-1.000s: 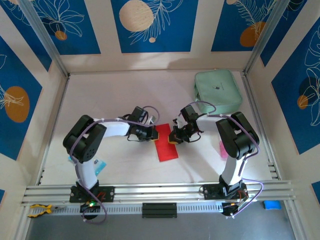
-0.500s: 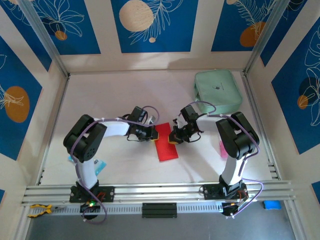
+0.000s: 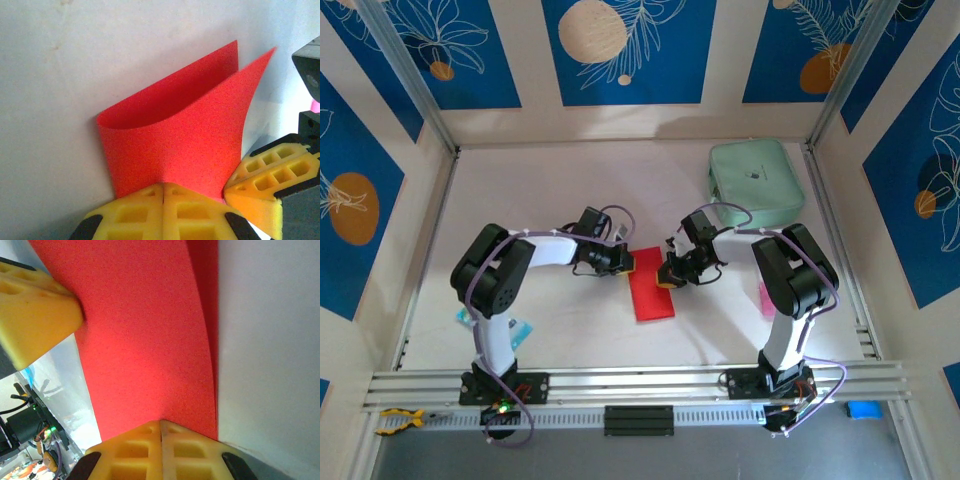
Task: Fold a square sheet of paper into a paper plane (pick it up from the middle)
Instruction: First fold the square sheet of paper in half at the center of the table.
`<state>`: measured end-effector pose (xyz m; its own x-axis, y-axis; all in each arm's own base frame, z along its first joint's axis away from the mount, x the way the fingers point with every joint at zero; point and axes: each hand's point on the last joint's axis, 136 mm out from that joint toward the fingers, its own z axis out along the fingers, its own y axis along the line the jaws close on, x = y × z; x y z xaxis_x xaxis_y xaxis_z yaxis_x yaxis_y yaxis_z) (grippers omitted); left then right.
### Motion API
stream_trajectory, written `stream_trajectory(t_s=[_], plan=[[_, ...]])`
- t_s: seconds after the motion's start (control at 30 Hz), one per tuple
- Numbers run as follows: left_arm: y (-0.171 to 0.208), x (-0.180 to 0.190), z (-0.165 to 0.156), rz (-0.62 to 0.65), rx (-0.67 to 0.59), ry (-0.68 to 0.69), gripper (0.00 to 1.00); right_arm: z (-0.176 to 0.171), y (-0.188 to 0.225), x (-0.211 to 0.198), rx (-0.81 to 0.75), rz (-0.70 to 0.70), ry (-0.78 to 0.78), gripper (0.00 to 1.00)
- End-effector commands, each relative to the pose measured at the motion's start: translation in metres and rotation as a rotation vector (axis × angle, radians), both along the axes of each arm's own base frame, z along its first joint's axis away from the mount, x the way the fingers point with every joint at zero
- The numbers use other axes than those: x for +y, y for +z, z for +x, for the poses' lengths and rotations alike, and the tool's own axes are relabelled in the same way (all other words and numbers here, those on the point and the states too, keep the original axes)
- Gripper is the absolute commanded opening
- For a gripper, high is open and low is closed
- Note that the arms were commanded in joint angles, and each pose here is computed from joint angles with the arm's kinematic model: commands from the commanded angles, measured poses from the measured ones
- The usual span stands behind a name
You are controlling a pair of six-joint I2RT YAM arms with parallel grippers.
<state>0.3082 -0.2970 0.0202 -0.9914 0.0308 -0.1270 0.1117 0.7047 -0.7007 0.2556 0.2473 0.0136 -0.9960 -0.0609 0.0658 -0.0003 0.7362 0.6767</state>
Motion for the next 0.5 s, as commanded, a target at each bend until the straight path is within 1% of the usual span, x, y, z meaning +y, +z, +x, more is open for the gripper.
stream_trajectory(t_s=[0.0, 0.17, 0.37, 0.47], plan=[[-0.022, 0.016, 0.004, 0.075, 0.031, 0.048, 0.00, -0.018, -0.023, -0.016, 0.071, -0.098, -0.005, 0.00], [-0.009, 0.016, 0.011, 0.064, 0.018, 0.066, 0.00, -0.019, -0.023, -0.016, 0.072, -0.098, -0.004, 0.00], [0.023, 0.006, 0.012, -0.007, -0.031, 0.032, 0.00, -0.018, -0.022, -0.017, 0.069, -0.096, -0.006, 0.00], [0.031, 0.001, 0.015, -0.030, -0.046, 0.008, 0.00, -0.018, -0.023, -0.017, 0.069, -0.094, -0.006, 0.00]])
